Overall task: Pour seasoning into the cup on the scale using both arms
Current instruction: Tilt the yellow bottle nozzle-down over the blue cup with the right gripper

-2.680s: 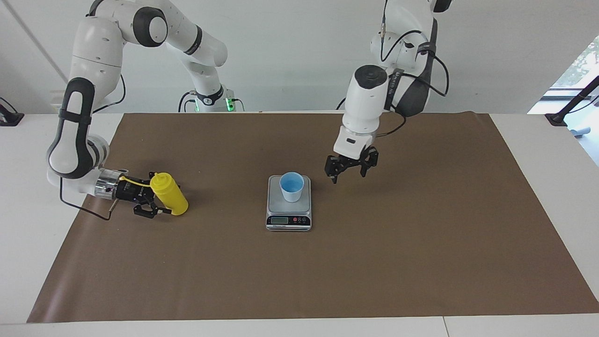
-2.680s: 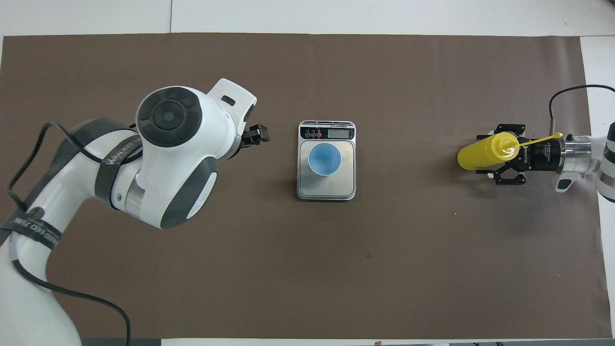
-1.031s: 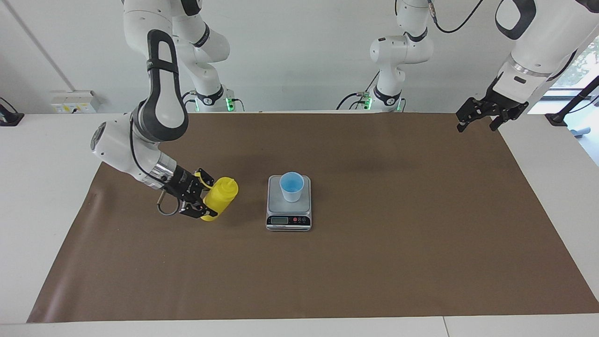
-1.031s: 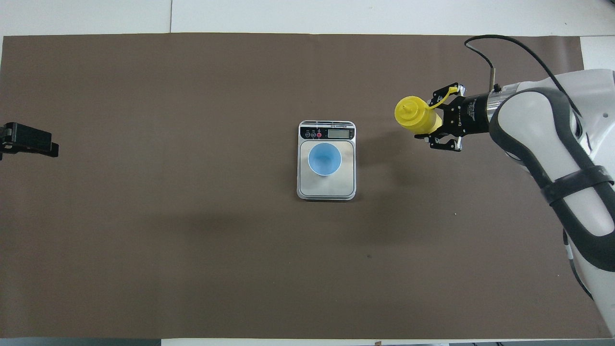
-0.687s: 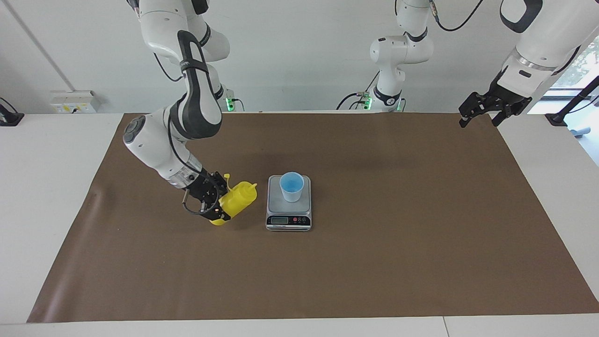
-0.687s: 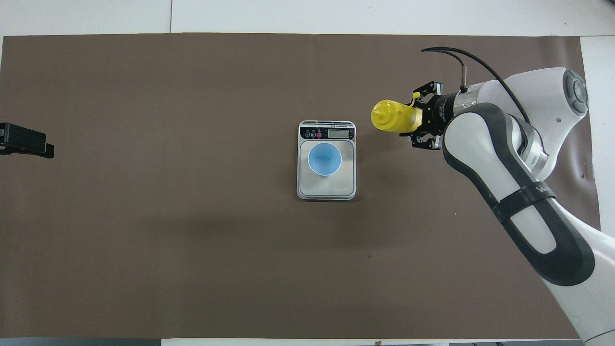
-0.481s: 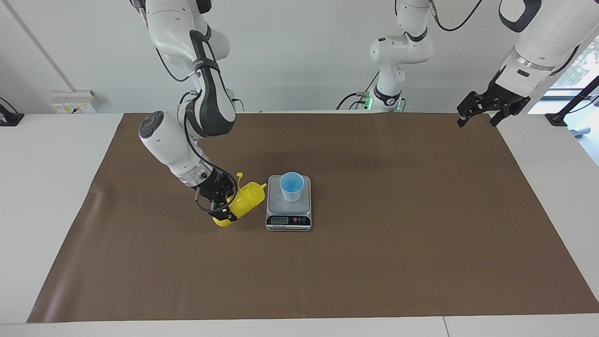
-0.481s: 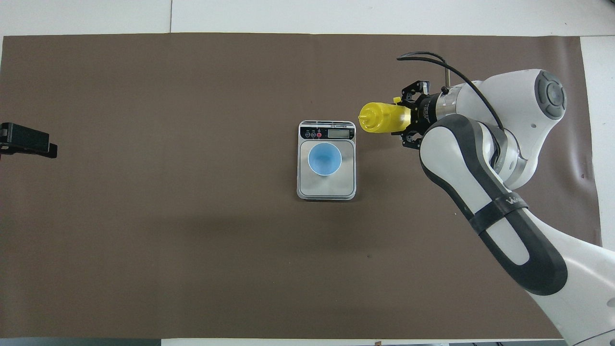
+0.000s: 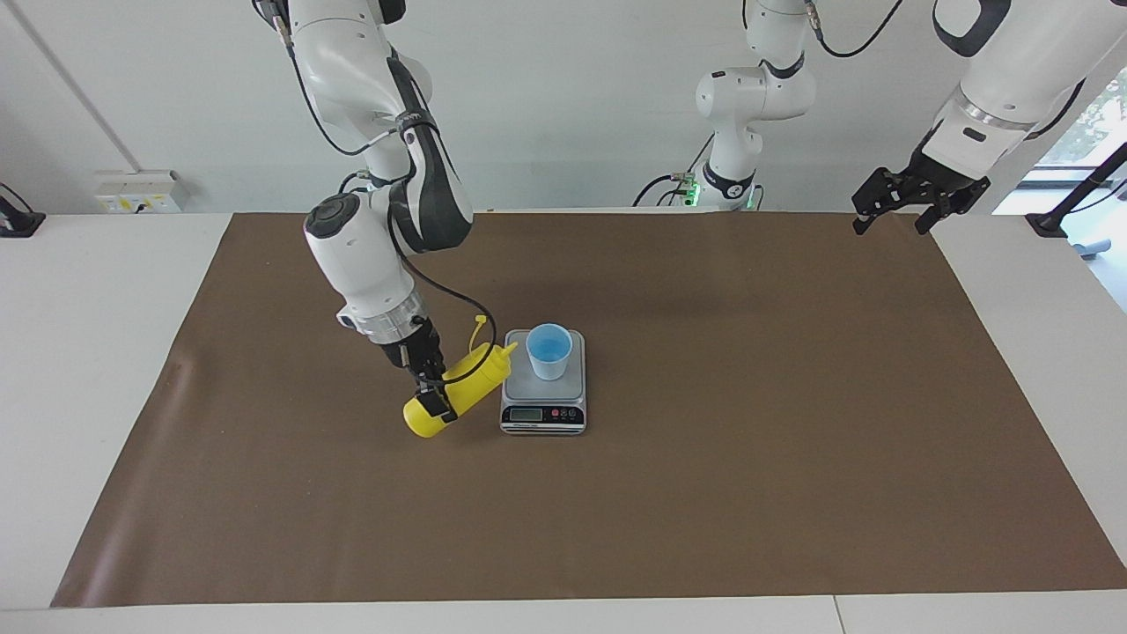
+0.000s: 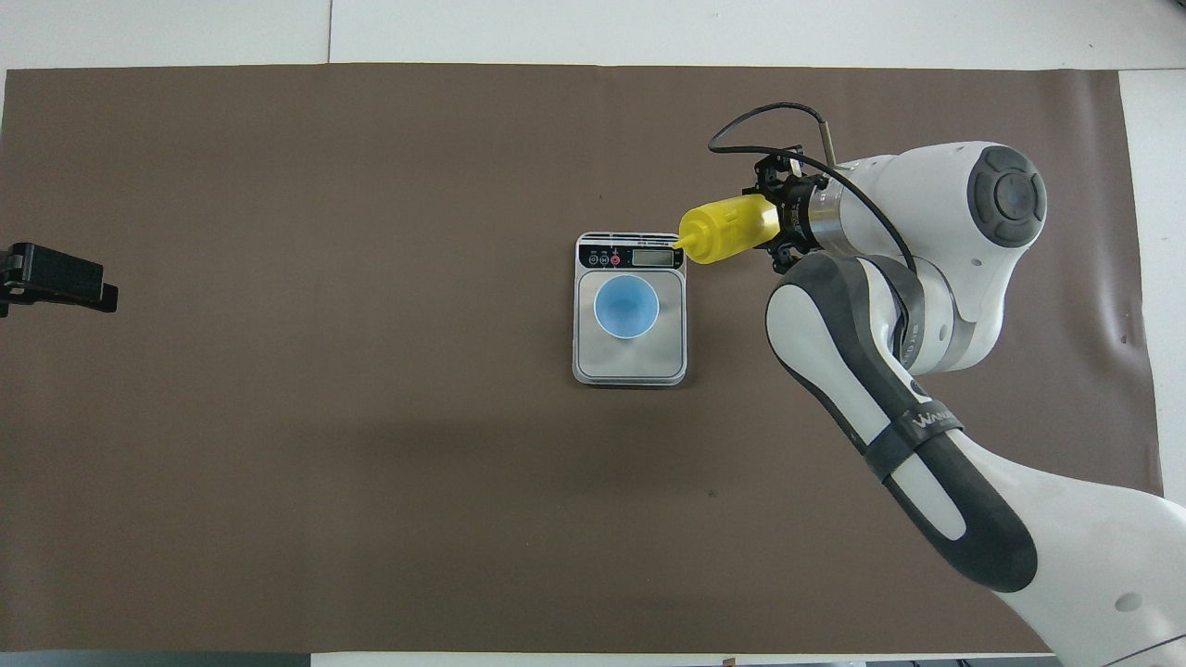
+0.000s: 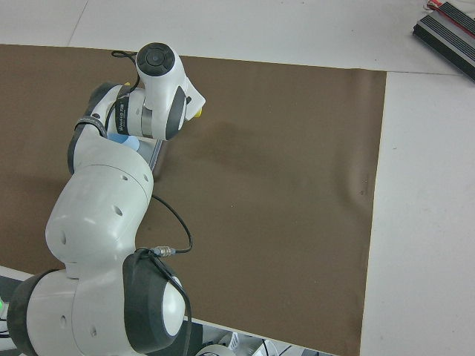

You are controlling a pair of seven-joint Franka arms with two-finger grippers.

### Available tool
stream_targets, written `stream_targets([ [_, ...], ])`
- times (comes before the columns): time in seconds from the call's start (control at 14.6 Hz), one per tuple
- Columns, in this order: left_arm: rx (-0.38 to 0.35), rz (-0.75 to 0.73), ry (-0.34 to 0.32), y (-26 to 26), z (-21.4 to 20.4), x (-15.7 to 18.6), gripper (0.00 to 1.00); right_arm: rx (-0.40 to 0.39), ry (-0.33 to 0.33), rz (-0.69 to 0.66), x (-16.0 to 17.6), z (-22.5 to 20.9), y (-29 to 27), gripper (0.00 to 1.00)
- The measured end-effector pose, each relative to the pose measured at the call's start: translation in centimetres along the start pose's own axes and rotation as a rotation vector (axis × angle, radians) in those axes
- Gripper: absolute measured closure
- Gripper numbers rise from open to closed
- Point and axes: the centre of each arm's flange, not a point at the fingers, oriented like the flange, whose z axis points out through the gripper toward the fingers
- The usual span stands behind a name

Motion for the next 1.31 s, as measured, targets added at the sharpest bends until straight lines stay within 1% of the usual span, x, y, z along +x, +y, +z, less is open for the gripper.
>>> stream_targets([
  [0.14, 0.0, 0.003, 0.0, 0.0, 0.0, 0.0, 0.0, 0.0, 0.016, -0.059, -0.6, 0.1, 0.0, 0.36],
  [0.34, 0.0, 0.046, 0.0, 0.0, 0.0, 0.0, 0.0, 0.049, 0.032, -0.173, -1.4, 0.4, 0.0, 0.36],
  [0.55, 0.0, 0.06, -0.001, 0.0, 0.0, 0.0, 0.0, 0.063, 0.038, -0.263, -3.2, 1.0, 0.2, 0.36],
  [0.76, 0.0, 0.062, -0.006, -0.1, 0.0, -0.1, 0.0, 0.084, 0.057, -0.35, -3.3, 1.0, 0.2, 0.36],
  [1.1, 0.012, 0.062, -0.009, -0.2, 0.1, -0.1, 0.0, 0.166, 0.142, -0.468, -3.1, 1.9, 1.2, 0.36],
  [1.31, 0.013, 0.061, -0.009, -0.2, 0.1, -0.1, 0.0, 0.194, 0.169, -0.503, -3.2, 2.0, 1.4, 0.36],
])
